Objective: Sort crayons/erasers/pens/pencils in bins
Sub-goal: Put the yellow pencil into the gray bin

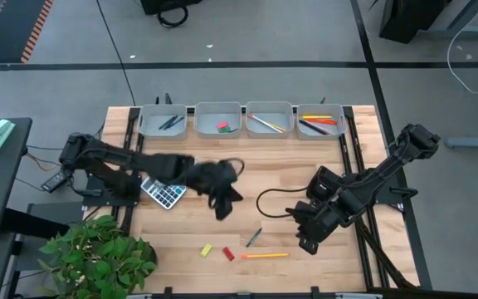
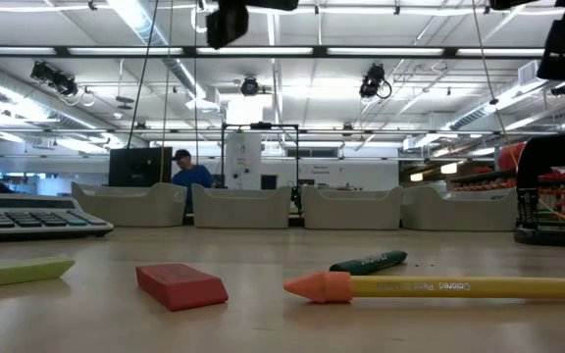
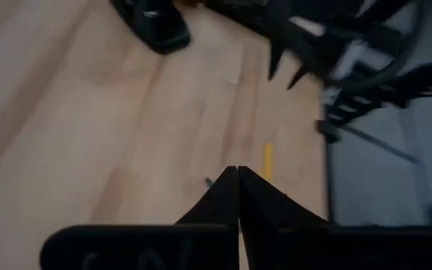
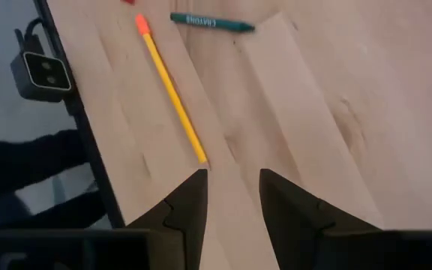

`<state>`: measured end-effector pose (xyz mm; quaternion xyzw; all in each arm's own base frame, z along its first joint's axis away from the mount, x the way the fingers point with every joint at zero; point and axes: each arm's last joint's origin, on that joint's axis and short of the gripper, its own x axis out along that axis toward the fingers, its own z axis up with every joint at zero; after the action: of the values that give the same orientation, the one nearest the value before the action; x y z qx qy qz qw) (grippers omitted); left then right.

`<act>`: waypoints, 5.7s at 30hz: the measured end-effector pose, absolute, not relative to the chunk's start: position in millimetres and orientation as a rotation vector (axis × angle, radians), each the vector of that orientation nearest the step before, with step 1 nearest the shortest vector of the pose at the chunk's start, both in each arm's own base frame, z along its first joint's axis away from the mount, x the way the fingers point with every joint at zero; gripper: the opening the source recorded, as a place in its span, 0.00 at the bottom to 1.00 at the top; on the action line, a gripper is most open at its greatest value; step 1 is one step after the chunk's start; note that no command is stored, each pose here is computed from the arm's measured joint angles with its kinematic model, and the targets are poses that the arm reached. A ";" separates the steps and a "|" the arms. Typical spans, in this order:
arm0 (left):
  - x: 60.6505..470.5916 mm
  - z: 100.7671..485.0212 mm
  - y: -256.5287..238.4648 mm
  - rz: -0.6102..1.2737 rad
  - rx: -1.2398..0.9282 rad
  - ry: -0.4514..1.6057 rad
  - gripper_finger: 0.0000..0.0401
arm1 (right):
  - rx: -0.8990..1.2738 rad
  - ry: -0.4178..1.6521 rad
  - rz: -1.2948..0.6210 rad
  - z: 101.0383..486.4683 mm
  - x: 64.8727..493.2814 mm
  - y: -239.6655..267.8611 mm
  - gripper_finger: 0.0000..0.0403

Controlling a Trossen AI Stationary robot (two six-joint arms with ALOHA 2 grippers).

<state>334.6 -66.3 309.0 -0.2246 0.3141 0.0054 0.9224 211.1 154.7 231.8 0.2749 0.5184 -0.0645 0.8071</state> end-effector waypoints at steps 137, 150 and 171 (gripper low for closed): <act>226.7 388.2 -3.5 0.290 -0.377 0.488 0.09 | 0.368 1.044 -0.512 288.7 303.7 -167.0 0.10; 224.4 391.1 39.6 0.501 -0.415 0.413 0.07 | 0.265 1.196 -0.479 255.6 295.4 -247.0 0.10; 211.4 402.7 82.8 0.556 -0.456 0.293 0.08 | 0.192 1.217 -0.458 223.4 294.9 -279.8 0.10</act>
<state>211.4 82.8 402.7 -0.2224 0.1429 0.2709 0.9256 294.9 -279.8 223.4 0.0893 0.5657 -0.2127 0.7917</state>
